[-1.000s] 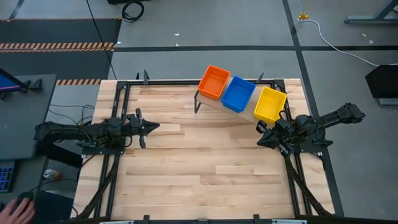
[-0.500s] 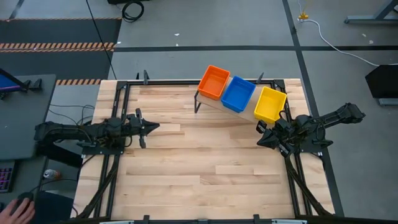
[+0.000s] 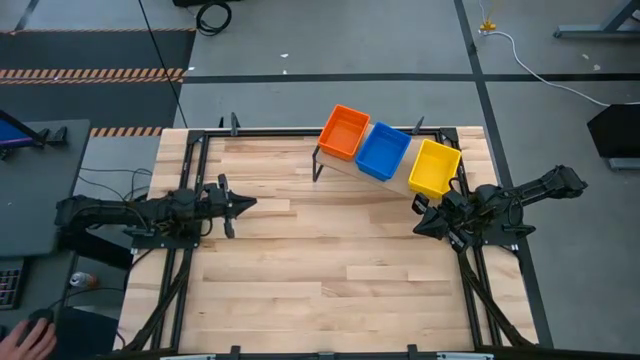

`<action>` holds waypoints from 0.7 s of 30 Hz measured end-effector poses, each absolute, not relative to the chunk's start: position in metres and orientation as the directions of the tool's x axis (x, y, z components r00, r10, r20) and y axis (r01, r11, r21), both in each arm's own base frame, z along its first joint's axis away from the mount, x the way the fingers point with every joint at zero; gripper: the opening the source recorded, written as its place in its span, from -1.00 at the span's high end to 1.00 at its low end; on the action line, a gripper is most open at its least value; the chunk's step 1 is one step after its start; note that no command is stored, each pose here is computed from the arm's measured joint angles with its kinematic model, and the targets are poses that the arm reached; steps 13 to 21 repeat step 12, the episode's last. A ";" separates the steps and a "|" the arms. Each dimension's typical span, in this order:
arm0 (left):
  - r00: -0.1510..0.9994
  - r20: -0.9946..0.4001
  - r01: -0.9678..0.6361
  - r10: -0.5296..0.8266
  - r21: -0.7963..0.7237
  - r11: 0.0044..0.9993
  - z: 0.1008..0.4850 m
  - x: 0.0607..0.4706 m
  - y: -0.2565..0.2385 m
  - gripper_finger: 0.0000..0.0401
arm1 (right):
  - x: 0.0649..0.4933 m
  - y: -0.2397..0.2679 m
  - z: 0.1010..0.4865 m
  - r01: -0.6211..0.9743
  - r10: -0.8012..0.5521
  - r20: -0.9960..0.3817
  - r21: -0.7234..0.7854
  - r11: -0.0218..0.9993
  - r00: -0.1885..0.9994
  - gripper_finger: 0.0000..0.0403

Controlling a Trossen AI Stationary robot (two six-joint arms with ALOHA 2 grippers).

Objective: Stack baskets on shelf by color
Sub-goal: Return to Home Position

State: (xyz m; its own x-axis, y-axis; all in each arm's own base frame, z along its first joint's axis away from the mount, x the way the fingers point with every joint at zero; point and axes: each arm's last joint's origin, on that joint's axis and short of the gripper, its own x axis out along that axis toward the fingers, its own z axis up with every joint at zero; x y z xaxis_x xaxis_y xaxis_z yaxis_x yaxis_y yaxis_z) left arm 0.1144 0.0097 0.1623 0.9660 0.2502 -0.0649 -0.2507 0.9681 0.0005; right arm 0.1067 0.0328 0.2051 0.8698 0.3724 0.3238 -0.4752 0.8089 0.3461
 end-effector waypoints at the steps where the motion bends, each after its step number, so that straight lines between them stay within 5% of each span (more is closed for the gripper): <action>1: 0.966 -0.065 -0.251 0.250 0.001 0.968 0.162 0.114 0.010 0.86 | 0.107 0.033 0.205 -0.475 0.372 0.324 0.346 0.809 0.870 0.94; 21: 0.966 -0.065 -0.251 0.250 0.000 0.968 0.162 0.114 0.010 0.83 | 0.107 0.033 0.205 -0.476 0.373 0.324 0.346 0.809 0.870 0.94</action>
